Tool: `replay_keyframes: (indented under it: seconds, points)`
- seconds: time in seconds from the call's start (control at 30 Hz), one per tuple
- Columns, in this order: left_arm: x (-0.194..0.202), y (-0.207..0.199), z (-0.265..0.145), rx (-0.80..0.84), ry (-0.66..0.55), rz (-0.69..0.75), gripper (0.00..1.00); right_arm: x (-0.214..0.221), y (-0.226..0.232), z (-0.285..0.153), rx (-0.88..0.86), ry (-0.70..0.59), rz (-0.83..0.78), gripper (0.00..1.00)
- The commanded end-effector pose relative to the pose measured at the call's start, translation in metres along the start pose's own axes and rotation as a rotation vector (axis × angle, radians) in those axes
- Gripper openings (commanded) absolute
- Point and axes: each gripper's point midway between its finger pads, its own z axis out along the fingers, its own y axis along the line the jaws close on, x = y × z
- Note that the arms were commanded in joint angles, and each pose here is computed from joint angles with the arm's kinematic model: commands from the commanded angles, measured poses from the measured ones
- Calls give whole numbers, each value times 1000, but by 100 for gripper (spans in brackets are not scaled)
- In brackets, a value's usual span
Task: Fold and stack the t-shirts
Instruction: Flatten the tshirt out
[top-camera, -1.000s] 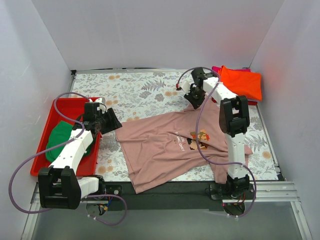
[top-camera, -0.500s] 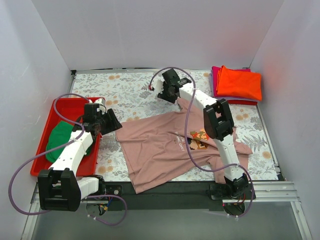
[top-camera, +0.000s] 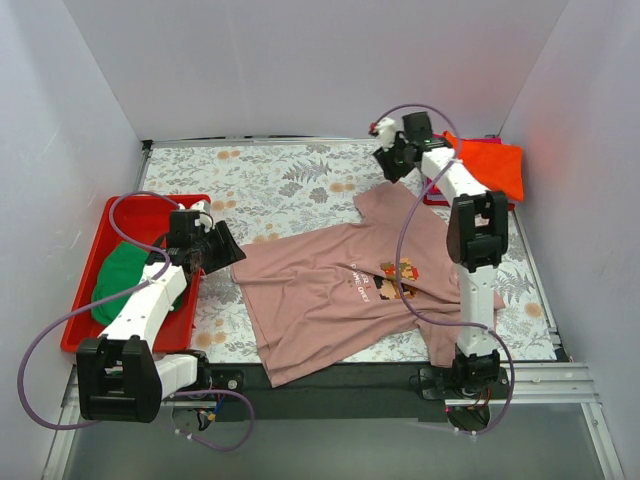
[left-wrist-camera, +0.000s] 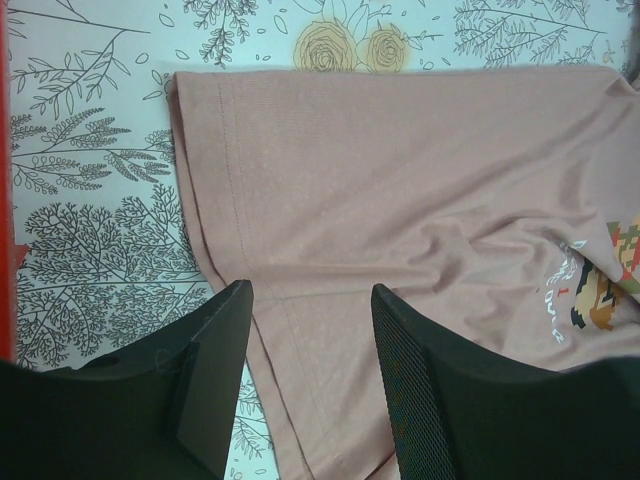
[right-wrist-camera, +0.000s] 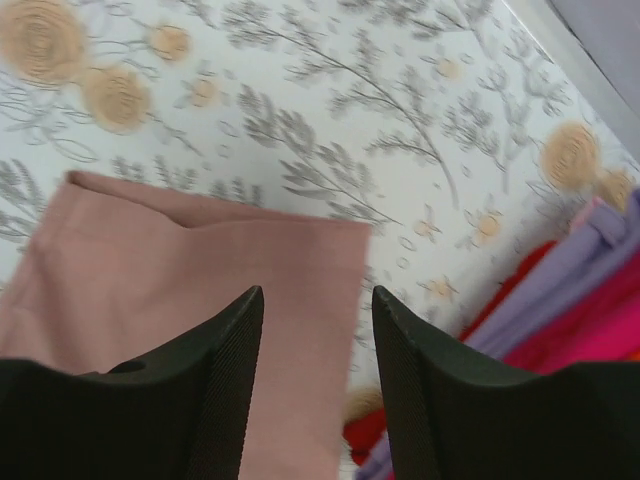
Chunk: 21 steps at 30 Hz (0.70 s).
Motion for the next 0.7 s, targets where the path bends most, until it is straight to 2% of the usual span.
replay_keyframes:
  seconds: [0.0, 0.13, 0.3, 0.67]
  points:
    - [-2, 0, 0, 6, -12, 1, 50, -7, -15, -7, -98, -90, 174, 53]
    - [-1, 1, 2, 2, -7, -2, 50, 1, -31, 13, -132, -116, 265, 50]
    - [1, 3, 3, -6, -1, -8, 50, 11, -46, 26, -114, -115, 294, 51]
    - [1, 6, 3, -24, -6, -10, 50, 39, -47, 46, -106, -60, 307, 52]
